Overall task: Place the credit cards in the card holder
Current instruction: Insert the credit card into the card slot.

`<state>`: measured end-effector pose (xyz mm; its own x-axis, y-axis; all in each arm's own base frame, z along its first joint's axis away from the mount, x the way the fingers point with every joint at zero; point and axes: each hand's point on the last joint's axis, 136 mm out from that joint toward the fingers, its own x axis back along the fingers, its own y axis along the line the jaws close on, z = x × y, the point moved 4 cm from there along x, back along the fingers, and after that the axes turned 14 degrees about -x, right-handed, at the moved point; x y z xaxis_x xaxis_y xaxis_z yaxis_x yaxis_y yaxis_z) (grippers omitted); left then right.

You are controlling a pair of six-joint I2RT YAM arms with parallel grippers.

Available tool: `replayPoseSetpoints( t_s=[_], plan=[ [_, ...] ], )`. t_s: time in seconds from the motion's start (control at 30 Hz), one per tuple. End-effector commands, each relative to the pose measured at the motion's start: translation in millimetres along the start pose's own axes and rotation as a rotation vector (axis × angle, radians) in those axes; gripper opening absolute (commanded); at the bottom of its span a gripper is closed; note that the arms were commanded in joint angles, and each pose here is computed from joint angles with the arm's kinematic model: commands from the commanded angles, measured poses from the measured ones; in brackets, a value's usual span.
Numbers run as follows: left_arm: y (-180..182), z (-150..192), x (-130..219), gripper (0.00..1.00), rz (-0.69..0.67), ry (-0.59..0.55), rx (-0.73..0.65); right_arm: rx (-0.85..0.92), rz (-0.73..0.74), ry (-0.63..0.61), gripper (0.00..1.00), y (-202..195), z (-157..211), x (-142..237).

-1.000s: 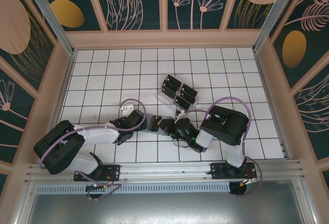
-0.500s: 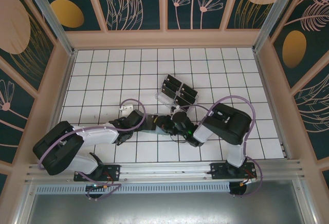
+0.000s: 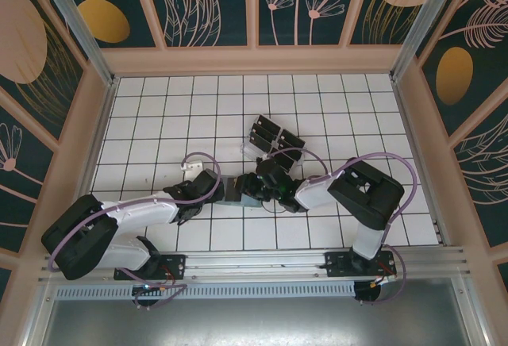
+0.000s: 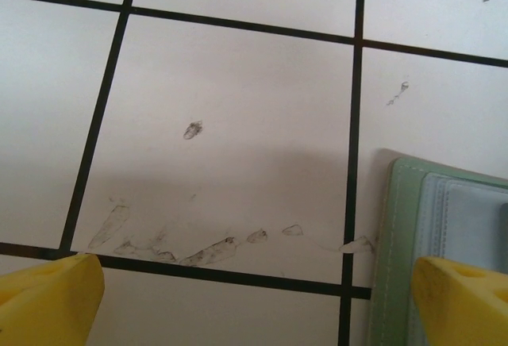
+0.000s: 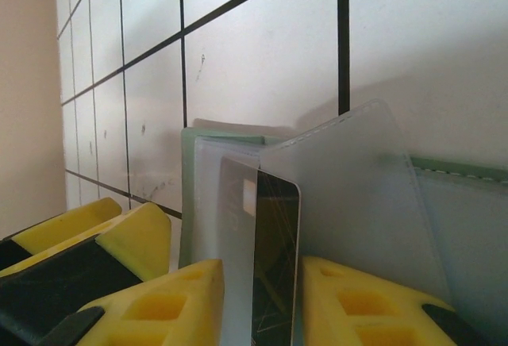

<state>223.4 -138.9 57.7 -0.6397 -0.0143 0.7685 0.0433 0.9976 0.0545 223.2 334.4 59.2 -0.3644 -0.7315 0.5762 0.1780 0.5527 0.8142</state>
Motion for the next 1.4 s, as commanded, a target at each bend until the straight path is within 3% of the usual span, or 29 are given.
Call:
replayPoseSetpoints(
  t_s=[0.0, 0.37, 0.97, 1.37],
  plan=[
    [7, -1, 2, 0.99, -0.04, -0.003, 0.025, 0.04, 0.096, -0.001, 0.3, -14, -3, 4],
    [10, 7, 1, 0.99, -0.039, 0.007, 0.04, 0.043, 0.118, -0.011, 0.34, -16, -5, 8],
    [11, 21, -6, 0.98, -0.018, 0.026, 0.051, 0.033, 0.102, 0.032, 0.1, -11, -1, -5],
    [9, 26, -8, 0.99, 0.012, 0.037, 0.061, 0.039, 0.09, 0.08, 0.07, -2, 10, -20]
  ],
)
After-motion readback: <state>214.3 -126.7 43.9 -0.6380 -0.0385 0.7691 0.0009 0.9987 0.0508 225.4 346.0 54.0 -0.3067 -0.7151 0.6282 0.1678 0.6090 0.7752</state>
